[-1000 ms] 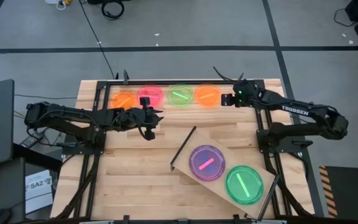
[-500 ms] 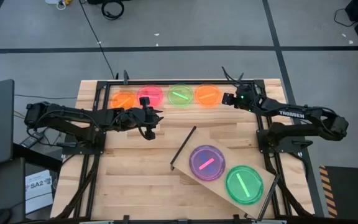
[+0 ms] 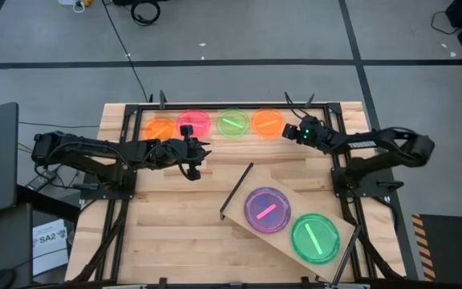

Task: Place and stack plates onto a shelf
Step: Stack the right transparent orange plate on the transparent pink plate on the shelf

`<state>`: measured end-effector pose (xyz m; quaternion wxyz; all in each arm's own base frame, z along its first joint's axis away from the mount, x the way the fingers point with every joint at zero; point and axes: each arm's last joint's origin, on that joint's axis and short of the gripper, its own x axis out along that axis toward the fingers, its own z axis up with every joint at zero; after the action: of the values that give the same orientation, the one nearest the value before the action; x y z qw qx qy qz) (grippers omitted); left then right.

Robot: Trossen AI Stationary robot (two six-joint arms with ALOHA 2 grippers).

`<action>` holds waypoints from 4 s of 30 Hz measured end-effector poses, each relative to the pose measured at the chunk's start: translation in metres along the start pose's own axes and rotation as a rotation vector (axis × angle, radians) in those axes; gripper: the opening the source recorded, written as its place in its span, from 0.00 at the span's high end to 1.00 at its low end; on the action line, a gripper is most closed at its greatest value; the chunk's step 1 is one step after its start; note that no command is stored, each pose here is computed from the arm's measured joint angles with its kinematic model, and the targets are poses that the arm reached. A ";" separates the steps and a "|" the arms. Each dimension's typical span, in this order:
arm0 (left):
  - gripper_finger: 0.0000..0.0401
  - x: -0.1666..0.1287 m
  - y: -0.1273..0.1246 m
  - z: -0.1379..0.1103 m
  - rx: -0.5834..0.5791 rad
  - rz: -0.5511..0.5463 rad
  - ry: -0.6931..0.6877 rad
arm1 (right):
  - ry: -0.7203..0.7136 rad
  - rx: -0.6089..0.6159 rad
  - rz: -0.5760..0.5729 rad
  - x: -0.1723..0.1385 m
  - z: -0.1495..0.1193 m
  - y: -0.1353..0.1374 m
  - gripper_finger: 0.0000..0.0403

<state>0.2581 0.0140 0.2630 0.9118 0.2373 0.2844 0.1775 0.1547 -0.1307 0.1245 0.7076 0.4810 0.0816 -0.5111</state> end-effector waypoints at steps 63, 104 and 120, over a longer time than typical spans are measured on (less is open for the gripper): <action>0.69 0.000 0.000 0.000 0.000 0.000 -0.001 | -0.038 0.032 -0.003 0.034 -0.018 0.002 0.67; 0.69 0.000 0.000 0.000 0.000 0.000 0.000 | -0.051 0.042 -0.017 0.035 -0.014 -0.001 0.99; 0.69 0.000 0.000 0.000 -0.008 0.000 0.000 | -0.036 0.020 0.036 0.034 -0.013 0.002 0.99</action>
<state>0.2581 0.0141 0.2630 0.9126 0.2338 0.2837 0.1788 0.1774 -0.1427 0.0983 0.7132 0.4801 0.0553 -0.5078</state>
